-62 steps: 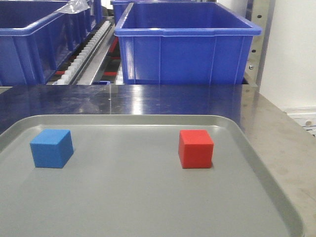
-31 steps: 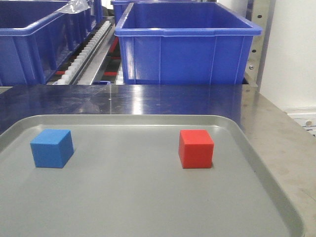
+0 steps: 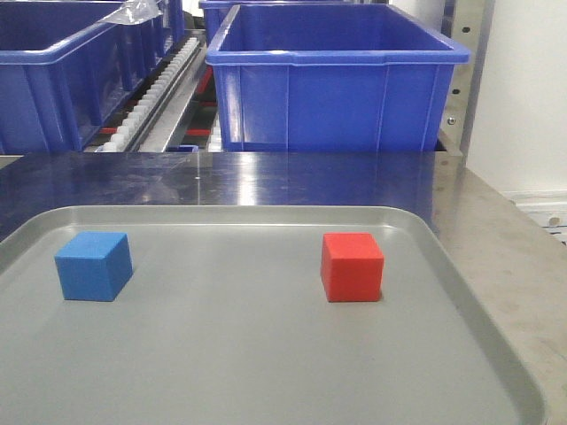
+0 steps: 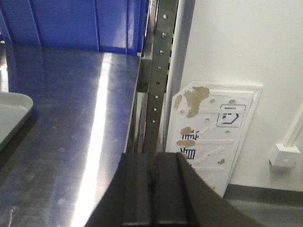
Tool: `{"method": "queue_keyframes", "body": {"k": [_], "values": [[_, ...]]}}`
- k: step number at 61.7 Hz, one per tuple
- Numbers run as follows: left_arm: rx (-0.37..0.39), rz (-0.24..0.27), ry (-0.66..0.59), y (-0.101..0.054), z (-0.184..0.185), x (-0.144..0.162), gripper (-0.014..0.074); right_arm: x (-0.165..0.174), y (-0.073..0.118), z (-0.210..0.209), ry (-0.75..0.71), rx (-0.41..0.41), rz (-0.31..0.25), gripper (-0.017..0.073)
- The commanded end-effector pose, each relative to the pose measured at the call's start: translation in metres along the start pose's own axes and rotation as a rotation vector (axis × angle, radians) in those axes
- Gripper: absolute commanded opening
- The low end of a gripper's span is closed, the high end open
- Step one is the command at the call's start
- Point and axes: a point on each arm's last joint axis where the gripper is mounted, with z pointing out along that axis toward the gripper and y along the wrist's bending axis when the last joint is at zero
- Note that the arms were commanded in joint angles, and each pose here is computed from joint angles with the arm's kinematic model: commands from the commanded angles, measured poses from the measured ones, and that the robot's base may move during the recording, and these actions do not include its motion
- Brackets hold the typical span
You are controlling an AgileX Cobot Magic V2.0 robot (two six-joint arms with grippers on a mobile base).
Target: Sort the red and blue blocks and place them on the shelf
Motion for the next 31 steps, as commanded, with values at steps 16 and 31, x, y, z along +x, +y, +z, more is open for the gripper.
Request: {"method": "queue_keyframes", "body": {"k": [16,31], "values": [[0.028,-0.003,-0.059,-0.001,0.001,0.006,0.0123,-0.025,0.003,-0.005,-0.233,-0.032,-0.009,0.0057],[0.028,-0.003,-0.059,-0.001,0.001,0.006,0.0123,-0.029,0.004,-0.005,-0.275,-0.047,0.033,0.0057]]}}
